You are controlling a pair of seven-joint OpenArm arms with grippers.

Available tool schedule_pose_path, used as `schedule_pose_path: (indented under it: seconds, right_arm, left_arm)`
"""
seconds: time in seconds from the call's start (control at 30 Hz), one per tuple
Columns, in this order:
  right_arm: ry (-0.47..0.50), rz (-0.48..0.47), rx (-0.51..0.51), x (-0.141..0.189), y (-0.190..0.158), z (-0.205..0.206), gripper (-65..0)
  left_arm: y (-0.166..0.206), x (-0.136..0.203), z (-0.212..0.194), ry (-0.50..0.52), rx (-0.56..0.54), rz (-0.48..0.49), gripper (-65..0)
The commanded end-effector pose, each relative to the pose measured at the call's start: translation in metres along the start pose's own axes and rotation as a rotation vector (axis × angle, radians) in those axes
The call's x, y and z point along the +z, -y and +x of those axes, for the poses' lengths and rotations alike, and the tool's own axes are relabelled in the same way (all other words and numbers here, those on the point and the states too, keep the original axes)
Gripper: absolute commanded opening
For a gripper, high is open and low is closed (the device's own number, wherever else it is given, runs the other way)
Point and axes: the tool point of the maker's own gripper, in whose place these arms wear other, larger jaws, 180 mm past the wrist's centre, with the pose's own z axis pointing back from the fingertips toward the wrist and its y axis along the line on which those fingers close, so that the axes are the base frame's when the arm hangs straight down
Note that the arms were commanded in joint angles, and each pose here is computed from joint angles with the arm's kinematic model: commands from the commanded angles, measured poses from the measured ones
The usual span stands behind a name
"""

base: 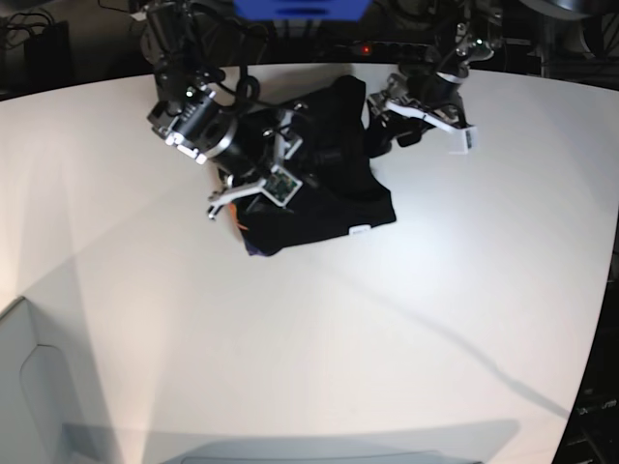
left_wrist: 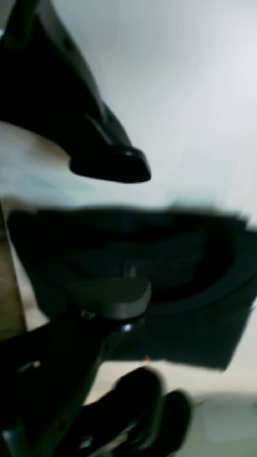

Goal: Fold the T-shirt properly
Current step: 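Press the folded bundle down with the right gripper and release, then push the folded black shirt with the left gripper toward the right gripper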

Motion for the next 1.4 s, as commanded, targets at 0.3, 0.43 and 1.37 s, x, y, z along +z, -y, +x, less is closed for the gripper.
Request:
schedule_pose_path:
  seconds: [0.3,0.43,1.37]
  right_arm:
    - [0.025,-0.139,-0.041,0.017,0.05,-0.002,-35.2]
    - [0.023,-0.24,-0.076,0.028,0.083,-0.005,-35.2]
    - [-0.034,-0.422,-0.147,0.065,0.134,-0.037,-35.2]
  left_arm:
    - [0.005,-0.03,0.003,-0.007,0.001,-0.034,-24.6]
    - [-0.005,-0.037,-0.002,-0.025,0.012,-0.013,-24.6]
    - [0.026,-0.119,0.003,-0.31,-0.44,-0.116,-65.0]
